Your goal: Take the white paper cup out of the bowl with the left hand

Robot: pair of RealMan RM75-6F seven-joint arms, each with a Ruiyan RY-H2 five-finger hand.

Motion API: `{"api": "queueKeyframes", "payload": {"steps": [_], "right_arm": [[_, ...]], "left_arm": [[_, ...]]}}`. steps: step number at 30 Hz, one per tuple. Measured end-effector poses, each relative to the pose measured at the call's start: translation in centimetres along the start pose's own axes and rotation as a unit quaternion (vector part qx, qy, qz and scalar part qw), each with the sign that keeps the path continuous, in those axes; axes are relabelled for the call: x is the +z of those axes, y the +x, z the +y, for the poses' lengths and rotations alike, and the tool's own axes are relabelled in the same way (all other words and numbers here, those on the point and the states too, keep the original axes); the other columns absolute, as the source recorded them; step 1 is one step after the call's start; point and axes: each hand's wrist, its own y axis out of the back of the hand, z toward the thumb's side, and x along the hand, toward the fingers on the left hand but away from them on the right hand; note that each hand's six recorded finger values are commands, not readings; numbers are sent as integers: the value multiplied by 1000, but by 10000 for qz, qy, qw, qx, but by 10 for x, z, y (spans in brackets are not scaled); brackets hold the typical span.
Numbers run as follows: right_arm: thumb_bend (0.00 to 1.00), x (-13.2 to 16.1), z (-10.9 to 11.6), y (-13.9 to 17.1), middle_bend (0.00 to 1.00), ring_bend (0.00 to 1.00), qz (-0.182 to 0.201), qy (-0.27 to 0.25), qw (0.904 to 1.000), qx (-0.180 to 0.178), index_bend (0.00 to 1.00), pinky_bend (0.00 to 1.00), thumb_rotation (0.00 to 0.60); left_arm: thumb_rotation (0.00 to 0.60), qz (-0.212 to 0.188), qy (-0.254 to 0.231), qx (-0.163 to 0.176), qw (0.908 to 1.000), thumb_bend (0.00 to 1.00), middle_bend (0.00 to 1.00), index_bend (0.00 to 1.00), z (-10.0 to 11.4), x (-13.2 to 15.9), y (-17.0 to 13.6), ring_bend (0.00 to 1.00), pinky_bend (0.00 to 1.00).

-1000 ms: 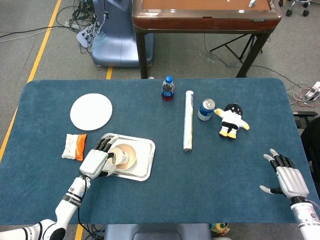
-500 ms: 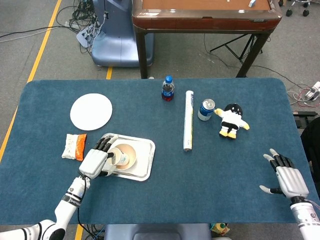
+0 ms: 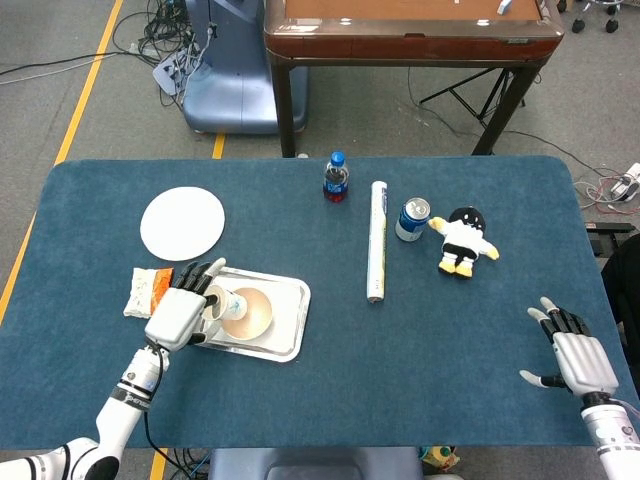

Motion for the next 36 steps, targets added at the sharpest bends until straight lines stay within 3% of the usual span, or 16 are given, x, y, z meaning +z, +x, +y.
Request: {"api": "queueKeyframes", "payload": {"steps": [14,26,36], "right_arm": [[201,4,-1,0,0,0,10,85,10000,-42,0,0,600],[200,11,-1,5,0,0,82,193,9997,-124,0,0,600],[200,22,-4,13,0,0,275,311,9990,-154,0,0,600]], "left_arm": [[600,510,622,310,9963,319,48,604,46,-37,-26,0,0],[600,985,828,300,9912,319,49,602,43,-77,-64,0,0],[600,1067,946,321,9893,319,49,601,31,-80,-93,0,0]]}}
